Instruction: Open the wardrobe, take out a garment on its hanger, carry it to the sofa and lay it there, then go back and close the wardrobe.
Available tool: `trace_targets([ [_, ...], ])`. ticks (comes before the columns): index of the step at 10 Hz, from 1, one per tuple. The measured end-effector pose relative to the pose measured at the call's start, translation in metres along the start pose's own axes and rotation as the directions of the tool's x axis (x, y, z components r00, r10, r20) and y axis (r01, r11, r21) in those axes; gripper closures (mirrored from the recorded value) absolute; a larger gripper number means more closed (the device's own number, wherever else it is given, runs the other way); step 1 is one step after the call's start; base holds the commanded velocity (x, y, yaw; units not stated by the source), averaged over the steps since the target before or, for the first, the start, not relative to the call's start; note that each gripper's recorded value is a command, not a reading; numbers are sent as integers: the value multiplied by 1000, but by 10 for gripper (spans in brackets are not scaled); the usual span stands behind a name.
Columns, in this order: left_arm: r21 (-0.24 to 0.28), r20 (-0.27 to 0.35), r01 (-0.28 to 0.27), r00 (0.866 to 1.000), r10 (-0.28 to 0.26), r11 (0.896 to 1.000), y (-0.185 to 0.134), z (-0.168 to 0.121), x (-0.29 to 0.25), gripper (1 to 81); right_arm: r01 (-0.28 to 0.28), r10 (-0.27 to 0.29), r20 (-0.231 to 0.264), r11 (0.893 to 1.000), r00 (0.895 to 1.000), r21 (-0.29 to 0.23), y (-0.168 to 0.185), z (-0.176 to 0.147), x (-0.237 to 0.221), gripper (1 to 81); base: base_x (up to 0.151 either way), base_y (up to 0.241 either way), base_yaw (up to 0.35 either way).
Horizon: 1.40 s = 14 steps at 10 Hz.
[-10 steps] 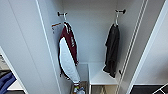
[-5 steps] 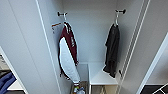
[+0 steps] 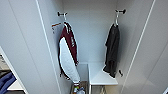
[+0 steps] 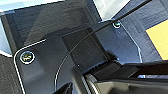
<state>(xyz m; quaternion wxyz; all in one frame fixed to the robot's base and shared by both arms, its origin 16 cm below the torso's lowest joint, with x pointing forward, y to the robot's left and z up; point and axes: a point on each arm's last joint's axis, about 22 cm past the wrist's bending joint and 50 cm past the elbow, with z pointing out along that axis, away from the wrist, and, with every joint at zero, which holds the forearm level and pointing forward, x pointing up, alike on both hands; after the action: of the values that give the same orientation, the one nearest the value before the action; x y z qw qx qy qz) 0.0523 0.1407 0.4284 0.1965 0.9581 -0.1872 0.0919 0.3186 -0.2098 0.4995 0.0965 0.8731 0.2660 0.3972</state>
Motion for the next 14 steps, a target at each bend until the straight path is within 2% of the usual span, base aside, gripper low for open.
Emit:
trace_targets([
  [2,-1,-1,0,1000,0,1000,0,0,0,10,-80,81,70,997,994,-17,9,-2,-22,10,0,0,0],
  [3,-2,-3,0,1000,0,1000,1,0,1,10,-132,135,113,991,984,-36,19,-1,-35,10,0,0,0],
  [4,-5,-5,1,1000,-1,1000,1,0,1,10,-201,202,173,979,964,-22,15,-2,-49,10,0,0,0],
  [5,-8,-10,0,1000,0,1000,2,0,2,10,-278,263,242,960,934,29,-2,-6,-60,10,0,0,0],
  [6,-13,-15,0,1000,-1,1000,3,0,4,10,-365,324,314,928,893,80,-22,-11,-69,10,0,0,0],
  [7,-14,-17,1,1000,-1,1000,3,0,4,10,-445,378,371,889,848,111,-35,-16,-76,10,0,0,0],
  [8,-17,-20,1,1000,-2,1000,4,0,4,10,-508,423,419,854,803,110,-34,-21,-88,10,0,0,0],
  [10,-20,-25,4,1000,-5,1000,5,0,5,10,-623,495,525,777,693,90,-28,-36,-115,10,0,0,0],
  [11,-21,-27,15,1000,-15,1000,5,0,6,10,-669,526,558,740,642,74,-28,-41,-123,10,0,0,0],
  [12,-19,-29,35,999,-35,999,4,0,6,10,-696,552,570,716,609,51,-27,-44,-127,10,0,0,0],
  [14,-16,-30,67,997,-68,998,4,0,5,10,-712,548,607,701,575,42,-45,-64,-148,10,0,0,0],
])
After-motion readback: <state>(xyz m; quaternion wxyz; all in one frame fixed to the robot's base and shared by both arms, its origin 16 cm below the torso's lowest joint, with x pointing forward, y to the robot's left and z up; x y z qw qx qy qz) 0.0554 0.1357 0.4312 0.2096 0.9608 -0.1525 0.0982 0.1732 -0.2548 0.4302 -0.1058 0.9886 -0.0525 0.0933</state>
